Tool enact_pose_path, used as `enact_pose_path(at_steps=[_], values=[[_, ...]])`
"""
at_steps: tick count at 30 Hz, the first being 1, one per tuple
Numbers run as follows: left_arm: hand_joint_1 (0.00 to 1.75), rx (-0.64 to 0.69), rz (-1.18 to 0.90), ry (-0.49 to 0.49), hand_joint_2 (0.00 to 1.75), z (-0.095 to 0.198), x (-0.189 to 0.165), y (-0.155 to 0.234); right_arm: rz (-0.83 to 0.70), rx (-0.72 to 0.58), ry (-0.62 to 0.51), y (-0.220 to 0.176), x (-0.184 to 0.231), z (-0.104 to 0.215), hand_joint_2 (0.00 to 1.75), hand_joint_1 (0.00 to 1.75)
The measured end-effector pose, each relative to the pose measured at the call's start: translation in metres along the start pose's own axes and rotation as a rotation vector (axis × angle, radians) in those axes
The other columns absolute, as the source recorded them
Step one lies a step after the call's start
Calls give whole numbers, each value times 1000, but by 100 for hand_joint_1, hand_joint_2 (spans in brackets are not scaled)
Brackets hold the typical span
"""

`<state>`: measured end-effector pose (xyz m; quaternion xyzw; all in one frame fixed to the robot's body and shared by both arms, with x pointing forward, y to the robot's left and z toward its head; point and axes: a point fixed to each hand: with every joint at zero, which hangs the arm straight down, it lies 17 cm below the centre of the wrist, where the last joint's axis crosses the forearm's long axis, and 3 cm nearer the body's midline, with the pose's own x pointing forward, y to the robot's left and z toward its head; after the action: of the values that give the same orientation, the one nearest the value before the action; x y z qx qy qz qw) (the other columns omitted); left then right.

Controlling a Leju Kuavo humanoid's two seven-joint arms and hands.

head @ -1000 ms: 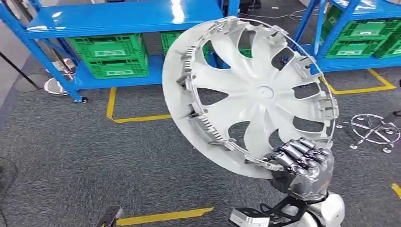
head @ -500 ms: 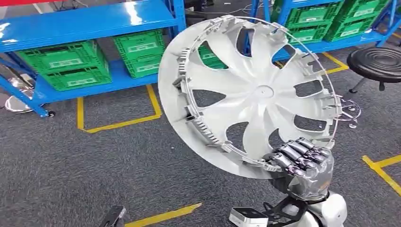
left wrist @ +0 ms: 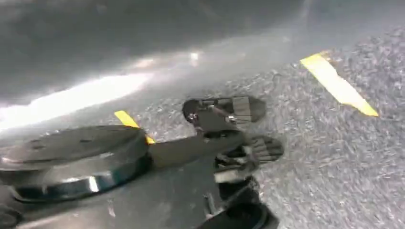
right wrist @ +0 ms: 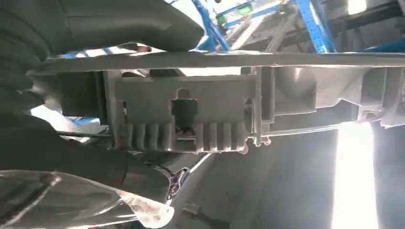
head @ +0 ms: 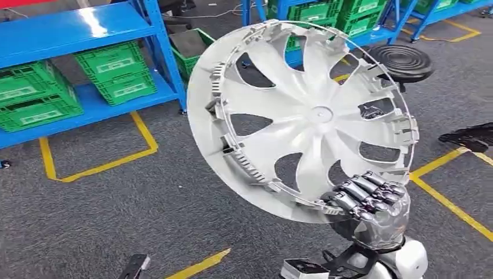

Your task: Take the parts from the cabinet and place them on the table.

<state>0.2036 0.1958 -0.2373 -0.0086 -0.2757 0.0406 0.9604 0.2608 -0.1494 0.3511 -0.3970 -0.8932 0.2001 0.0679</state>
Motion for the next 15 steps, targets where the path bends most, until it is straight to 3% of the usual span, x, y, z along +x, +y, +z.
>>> enact_pose_path(at_steps=[15], values=[[0, -2, 0, 0, 0, 0, 0, -1, 17, 7, 3, -2, -2, 2, 175, 175]])
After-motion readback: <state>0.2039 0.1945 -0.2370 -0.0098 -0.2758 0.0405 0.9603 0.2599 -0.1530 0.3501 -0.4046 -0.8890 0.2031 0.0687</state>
